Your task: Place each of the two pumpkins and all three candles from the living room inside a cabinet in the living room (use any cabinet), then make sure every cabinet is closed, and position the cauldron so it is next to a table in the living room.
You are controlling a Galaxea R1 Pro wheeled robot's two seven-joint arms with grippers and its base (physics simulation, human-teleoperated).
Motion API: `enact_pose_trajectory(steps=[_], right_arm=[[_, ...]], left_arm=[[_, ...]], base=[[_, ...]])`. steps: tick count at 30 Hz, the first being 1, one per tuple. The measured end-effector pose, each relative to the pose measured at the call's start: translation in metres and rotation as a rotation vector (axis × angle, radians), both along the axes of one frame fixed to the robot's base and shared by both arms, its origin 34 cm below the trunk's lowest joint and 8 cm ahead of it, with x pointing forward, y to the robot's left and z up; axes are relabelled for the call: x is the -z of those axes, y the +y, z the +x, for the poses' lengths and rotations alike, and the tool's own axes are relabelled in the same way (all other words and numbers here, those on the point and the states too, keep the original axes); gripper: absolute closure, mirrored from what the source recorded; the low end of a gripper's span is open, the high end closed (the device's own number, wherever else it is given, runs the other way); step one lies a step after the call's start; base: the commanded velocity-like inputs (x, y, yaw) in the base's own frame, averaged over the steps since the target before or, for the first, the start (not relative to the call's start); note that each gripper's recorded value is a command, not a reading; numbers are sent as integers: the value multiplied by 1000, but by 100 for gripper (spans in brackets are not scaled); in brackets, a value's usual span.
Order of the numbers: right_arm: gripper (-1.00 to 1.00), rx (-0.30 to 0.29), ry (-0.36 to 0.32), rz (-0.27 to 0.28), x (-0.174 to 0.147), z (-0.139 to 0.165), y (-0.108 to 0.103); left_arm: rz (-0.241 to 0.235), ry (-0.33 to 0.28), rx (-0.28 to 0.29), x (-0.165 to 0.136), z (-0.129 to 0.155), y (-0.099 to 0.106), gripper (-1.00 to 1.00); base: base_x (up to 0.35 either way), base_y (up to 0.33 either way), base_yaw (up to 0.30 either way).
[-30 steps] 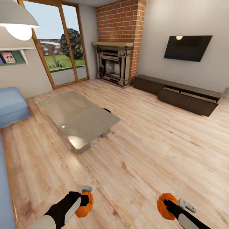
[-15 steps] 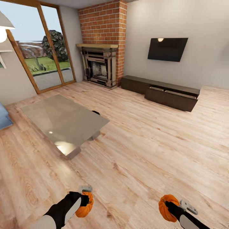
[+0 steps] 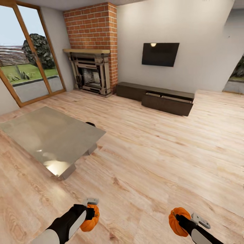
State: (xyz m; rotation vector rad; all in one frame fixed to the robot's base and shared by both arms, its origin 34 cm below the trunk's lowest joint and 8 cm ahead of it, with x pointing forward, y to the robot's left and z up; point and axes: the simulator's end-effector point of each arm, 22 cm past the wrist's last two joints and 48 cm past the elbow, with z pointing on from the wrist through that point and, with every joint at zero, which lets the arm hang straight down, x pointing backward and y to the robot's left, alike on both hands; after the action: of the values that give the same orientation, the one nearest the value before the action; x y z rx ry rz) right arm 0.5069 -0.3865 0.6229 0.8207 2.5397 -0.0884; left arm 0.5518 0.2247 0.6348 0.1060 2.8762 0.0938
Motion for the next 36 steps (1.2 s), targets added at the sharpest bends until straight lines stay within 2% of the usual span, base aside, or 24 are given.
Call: enact_pose_trajectory(steps=[12,26,36], right_arm=[[100,0,-15,-3,-6,5,-1],[100,0,-38,0,-14,12,3],[100,1,-54,1,-20,17,3]], left_arm=[[0,-16,0,-6,5,0,100],[-2,-37,0,-16,12,1,100],[-3,-54,1,-24,16,1,100]], base=[[48,15,-177],[6,2,-10],[214,149,0]])
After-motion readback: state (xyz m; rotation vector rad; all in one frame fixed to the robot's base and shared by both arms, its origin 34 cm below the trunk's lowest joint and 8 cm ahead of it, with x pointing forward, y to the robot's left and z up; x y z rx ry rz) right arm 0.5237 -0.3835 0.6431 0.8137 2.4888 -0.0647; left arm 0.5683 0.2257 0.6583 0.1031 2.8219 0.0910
